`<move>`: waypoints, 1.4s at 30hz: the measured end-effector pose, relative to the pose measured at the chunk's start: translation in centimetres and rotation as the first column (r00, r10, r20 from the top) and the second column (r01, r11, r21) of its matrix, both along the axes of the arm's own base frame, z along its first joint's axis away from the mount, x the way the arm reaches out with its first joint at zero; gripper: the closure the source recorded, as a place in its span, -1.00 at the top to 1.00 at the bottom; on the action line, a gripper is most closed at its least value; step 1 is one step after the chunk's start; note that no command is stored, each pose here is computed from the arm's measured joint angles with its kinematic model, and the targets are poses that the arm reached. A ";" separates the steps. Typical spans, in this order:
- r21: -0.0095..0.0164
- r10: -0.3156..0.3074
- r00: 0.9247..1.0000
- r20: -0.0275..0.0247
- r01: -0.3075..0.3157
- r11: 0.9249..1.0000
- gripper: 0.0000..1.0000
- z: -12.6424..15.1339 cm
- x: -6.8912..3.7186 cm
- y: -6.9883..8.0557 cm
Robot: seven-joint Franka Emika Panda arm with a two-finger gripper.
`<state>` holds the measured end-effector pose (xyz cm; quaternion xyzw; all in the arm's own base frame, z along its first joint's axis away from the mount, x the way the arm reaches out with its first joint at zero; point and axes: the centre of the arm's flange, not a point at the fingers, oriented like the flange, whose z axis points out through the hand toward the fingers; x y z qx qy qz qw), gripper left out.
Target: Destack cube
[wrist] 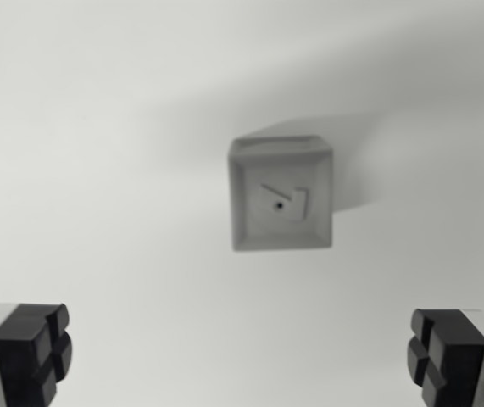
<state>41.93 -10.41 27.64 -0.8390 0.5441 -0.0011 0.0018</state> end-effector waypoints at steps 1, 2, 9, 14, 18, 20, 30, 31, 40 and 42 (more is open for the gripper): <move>0.000 0.000 1.000 0.000 0.000 1.000 1.00 0.4 0.0 0.0; 0.001 -0.001 1.000 0.000 0.001 1.000 1.00 0.9 0.0 0.0; 0.001 0.000 1.000 0.001 0.000 1.000 1.00 3.9 0.0 -0.1; 0.002 -0.001 1.000 0.001 0.001 1.000 1.00 5.8 0.0 -0.1; 0.002 -0.002 1.000 0.001 0.002 1.000 1.00 7.2 0.0 -0.1; 0.003 -0.002 1.000 0.001 0.002 1.000 1.00 8.0 0.0 -0.1; 0.004 -0.002 1.000 0.001 0.002 1.000 1.00 11.1 0.0 -0.1; 0.004 -0.002 1.000 0.001 0.002 1.000 1.00 11.4 0.0 -0.1; 0.004 -0.002 1.000 0.000 0.002 1.000 1.00 13.1 0.0 -0.1; 0.004 -0.002 1.000 0.000 0.002 1.000 1.00 13.3 0.1 -0.1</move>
